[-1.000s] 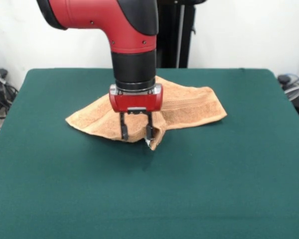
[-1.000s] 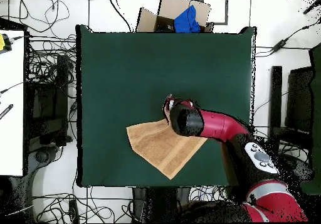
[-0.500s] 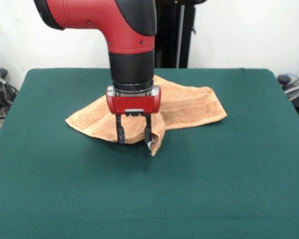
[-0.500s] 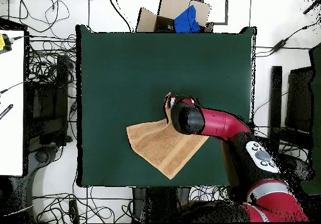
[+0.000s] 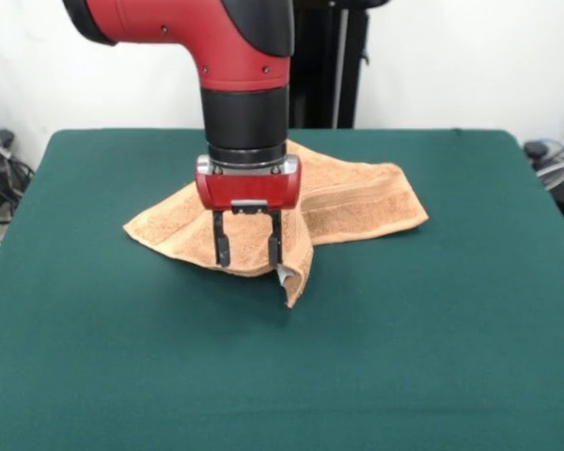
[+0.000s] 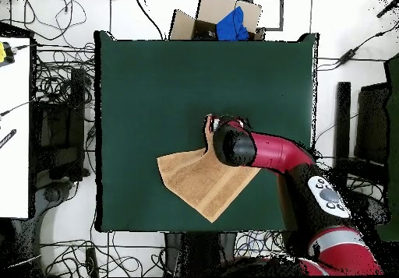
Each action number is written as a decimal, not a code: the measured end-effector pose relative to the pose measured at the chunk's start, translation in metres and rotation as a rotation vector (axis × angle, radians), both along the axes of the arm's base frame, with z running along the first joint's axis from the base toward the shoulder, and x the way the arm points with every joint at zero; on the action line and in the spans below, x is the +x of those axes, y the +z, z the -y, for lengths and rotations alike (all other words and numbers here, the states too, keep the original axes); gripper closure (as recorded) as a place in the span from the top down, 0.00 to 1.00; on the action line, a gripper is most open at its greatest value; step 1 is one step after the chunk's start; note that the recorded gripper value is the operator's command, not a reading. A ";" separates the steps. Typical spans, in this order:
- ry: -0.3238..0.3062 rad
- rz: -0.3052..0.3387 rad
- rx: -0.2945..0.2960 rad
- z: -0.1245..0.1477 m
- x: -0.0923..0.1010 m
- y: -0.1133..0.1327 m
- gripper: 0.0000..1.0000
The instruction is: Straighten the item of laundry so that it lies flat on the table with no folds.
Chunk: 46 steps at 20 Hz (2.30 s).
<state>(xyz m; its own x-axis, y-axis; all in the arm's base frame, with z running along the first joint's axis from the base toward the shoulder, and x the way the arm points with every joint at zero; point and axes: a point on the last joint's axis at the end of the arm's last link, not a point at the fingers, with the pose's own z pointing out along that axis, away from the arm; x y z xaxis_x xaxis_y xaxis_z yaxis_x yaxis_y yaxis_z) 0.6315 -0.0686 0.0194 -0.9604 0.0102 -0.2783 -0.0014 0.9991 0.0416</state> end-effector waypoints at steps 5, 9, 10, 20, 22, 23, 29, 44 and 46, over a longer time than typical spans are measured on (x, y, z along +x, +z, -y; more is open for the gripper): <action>0.008 0.029 -0.018 0.000 0.009 0.017 1.00; 0.014 0.057 -0.033 -0.005 0.018 0.040 1.00; 0.015 0.060 -0.035 -0.006 0.019 0.046 1.00; 0.053 0.038 -0.025 -0.065 0.015 0.100 1.00; 0.059 0.032 -0.023 -0.076 0.011 0.102 1.00; 0.063 0.029 -0.022 -0.081 0.009 0.103 1.00; 0.081 -0.009 -0.016 -0.098 -0.009 0.095 1.00; 0.043 -0.111 -0.008 -0.080 -0.059 0.075 1.00; 0.033 -0.120 -0.005 -0.076 -0.064 0.074 1.00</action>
<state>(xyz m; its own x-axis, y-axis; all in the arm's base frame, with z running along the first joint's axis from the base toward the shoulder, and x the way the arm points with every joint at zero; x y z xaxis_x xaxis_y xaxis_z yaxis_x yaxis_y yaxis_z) 0.5678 0.0073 0.0936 -0.9866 -0.0234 -0.1617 -0.0300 0.9988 0.0381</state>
